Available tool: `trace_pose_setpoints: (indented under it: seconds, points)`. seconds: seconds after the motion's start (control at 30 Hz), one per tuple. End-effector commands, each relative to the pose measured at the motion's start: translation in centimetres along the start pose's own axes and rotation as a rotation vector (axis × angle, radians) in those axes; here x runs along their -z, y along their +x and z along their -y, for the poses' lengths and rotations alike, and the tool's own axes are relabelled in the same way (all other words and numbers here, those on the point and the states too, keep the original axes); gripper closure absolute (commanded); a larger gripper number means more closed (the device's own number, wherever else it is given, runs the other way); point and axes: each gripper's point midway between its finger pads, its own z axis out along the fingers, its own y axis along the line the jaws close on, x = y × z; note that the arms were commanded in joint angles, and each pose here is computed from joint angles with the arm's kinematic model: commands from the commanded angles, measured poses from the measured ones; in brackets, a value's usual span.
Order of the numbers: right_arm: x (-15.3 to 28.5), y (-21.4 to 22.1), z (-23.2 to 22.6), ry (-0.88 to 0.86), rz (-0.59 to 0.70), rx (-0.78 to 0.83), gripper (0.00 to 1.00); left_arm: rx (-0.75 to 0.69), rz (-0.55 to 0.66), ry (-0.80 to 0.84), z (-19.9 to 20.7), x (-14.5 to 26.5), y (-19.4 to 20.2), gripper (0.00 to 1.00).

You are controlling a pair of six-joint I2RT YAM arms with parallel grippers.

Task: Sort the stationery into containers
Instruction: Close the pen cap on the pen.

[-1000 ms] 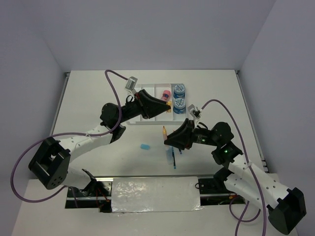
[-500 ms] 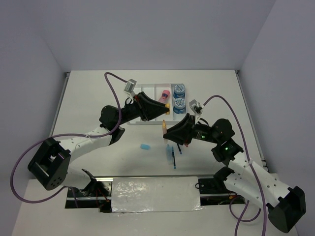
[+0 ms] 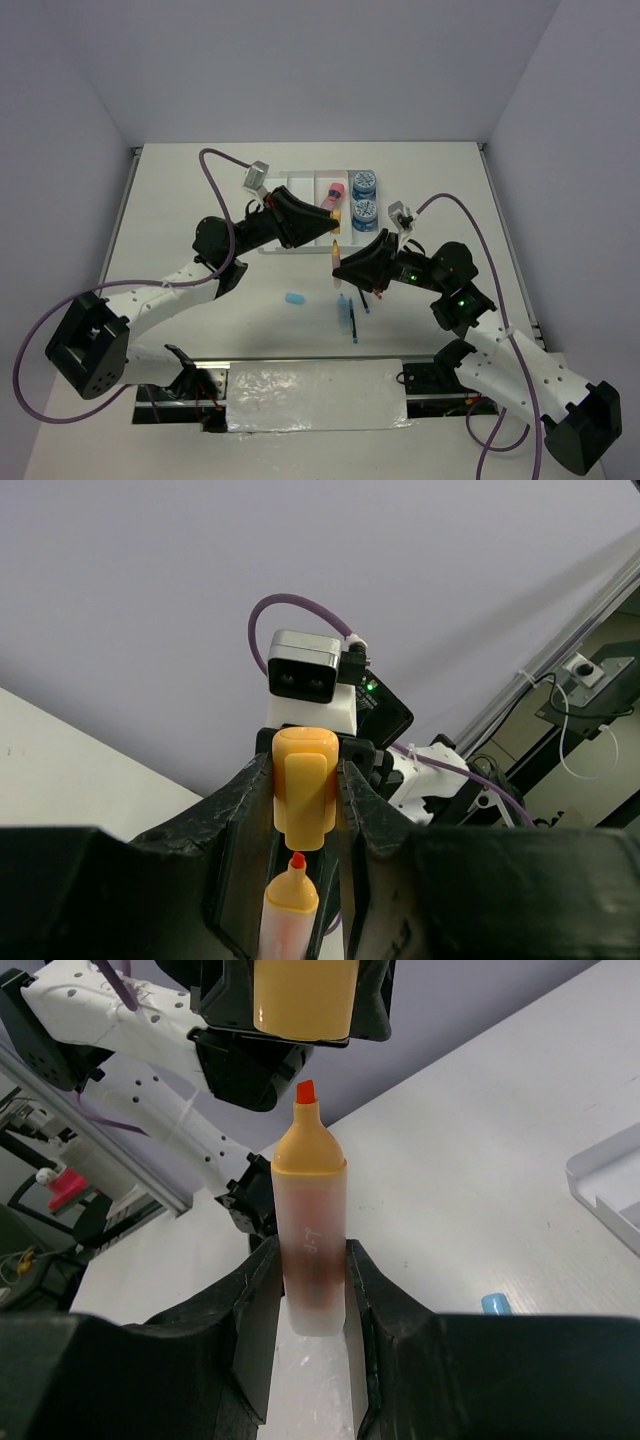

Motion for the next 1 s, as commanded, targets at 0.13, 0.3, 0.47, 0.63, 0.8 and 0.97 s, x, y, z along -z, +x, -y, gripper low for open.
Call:
trace_pose_setpoints:
  seconds: [0.13,0.3,0.47,0.63,0.8,0.97]
  points:
    - [-0.4,-2.5,-1.2,-0.040,0.053,0.053,1.00,-0.079,0.021,0.042,1.1,0.4,-0.5,1.00]
    - [-0.5,-3.0,-1.7,-0.059,0.061,0.054,1.00,-0.083,0.021,0.047,1.0,0.5,-0.4,0.99]
    - [-0.7,-3.9,-1.8,-0.053,0.074,0.066,1.00,-0.087,0.016,0.054,1.2,0.8,-0.2,0.99]
    - [-0.8,-4.9,-2.1,-0.062,0.088,0.075,1.00,-0.089,0.015,0.048,1.3,1.1,-0.1,0.99]
    - [-1.3,-5.9,-1.9,-0.053,0.102,0.072,1.00,-0.089,0.018,0.052,1.5,1.5,0.1,0.99]
    - [-1.7,-7.7,-2.1,-0.077,0.154,0.039,1.00,-0.082,0.023,0.054,1.7,2.0,0.3,0.96]
